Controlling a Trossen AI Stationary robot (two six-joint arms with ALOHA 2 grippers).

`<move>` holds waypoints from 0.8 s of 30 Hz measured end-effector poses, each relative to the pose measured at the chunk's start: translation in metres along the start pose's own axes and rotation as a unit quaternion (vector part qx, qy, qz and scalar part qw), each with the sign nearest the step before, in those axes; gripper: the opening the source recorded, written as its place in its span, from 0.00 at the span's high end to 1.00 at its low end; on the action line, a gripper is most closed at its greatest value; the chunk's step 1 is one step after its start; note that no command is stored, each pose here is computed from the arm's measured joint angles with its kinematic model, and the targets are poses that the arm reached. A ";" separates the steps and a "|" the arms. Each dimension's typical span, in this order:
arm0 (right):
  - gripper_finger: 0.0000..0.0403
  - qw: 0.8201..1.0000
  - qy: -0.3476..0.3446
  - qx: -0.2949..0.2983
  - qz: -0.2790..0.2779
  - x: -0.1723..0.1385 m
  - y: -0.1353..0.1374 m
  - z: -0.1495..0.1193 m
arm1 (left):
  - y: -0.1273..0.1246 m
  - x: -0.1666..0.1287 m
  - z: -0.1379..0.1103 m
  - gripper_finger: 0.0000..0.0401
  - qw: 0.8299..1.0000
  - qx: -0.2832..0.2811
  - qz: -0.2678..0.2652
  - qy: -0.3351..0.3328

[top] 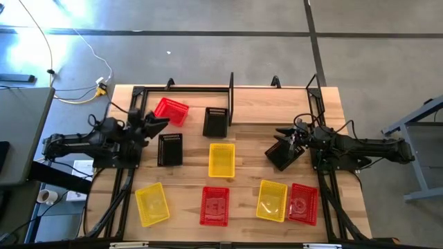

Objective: Stack baskets on shelf by color
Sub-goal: Put the bottom left black basket on the shelf

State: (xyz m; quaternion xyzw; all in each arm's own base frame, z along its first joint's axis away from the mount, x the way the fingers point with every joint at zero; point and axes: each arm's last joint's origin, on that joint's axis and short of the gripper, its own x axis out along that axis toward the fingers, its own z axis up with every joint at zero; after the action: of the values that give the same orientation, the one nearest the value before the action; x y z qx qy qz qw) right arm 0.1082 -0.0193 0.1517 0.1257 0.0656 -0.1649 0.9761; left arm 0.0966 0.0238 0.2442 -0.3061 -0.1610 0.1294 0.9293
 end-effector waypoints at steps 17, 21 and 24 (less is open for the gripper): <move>0.61 1.000 0.000 0.000 0.000 0.000 0.000 0.000 | -0.061 0.037 0.064 0.62 0.972 0.145 0.007 0.184; 0.61 1.000 0.000 0.000 0.000 0.000 0.000 0.000 | -0.072 0.047 0.074 0.62 0.962 0.145 0.007 0.230; 0.61 1.000 0.000 0.000 0.000 0.000 0.000 0.000 | -0.074 0.051 0.075 0.62 0.947 0.156 0.019 0.280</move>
State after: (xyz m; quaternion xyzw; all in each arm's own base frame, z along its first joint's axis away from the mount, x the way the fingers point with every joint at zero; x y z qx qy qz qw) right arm 0.1082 -0.0193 0.1517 0.1257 0.0657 -0.1646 0.9761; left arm 0.1256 0.0226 0.3577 -0.1842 0.1336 0.0798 0.9705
